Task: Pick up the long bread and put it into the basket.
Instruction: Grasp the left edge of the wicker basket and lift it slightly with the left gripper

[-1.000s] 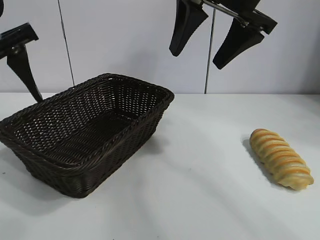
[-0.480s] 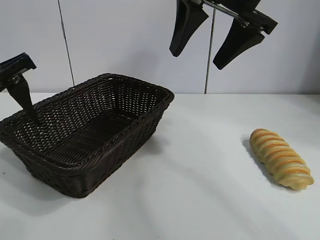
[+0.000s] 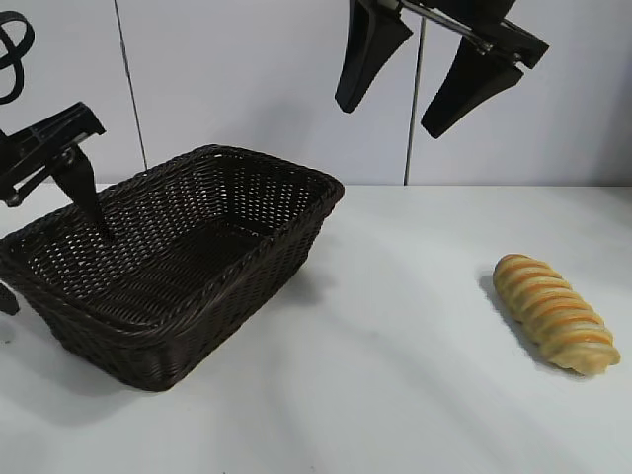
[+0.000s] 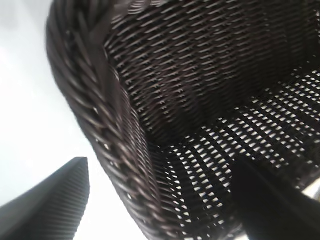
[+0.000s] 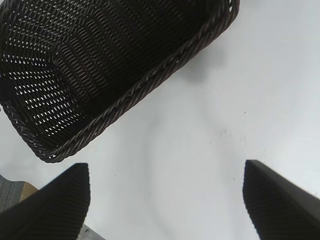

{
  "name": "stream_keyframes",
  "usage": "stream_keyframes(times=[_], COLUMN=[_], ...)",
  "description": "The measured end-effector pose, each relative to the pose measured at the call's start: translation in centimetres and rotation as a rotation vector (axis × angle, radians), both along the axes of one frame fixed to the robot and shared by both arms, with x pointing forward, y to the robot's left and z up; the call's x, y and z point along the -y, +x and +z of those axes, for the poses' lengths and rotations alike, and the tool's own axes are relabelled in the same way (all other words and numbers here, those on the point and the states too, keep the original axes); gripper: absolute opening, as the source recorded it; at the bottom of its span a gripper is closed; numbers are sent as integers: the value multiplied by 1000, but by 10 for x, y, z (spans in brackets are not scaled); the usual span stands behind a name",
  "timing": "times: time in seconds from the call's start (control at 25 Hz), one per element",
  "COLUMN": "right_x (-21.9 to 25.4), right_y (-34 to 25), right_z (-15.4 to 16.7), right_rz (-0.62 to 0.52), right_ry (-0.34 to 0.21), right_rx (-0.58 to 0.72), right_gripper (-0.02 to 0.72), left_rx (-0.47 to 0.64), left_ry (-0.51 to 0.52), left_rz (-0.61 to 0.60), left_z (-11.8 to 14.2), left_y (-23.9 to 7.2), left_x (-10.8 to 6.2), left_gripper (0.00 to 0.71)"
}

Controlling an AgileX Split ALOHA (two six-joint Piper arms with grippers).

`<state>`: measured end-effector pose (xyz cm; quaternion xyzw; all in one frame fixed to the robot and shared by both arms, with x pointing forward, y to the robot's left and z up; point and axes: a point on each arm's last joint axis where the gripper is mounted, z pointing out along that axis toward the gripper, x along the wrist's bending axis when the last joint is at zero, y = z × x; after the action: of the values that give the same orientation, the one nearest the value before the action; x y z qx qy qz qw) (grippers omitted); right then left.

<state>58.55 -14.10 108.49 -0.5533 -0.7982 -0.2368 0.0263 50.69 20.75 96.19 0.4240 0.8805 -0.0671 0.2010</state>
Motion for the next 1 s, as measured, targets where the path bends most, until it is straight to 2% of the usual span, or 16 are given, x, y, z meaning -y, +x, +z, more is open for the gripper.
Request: stream_keyframes(times=[0.52, 0.84, 1.0], right_x=[0, 0, 0], right_y=[0, 0, 0], right_z=[0, 0, 0], right_rz=[0, 0, 0], right_ry=[0, 0, 0], right_rx=[0, 0, 0], right_gripper=[601, 601, 601], left_rx=[41, 0, 8], left_ry=[26, 41, 41], left_rz=[57, 60, 62], left_z=[-30, -46, -45], left_y=[15, 17, 17], left_x=[-1, -1, -1], left_gripper=[565, 562, 465])
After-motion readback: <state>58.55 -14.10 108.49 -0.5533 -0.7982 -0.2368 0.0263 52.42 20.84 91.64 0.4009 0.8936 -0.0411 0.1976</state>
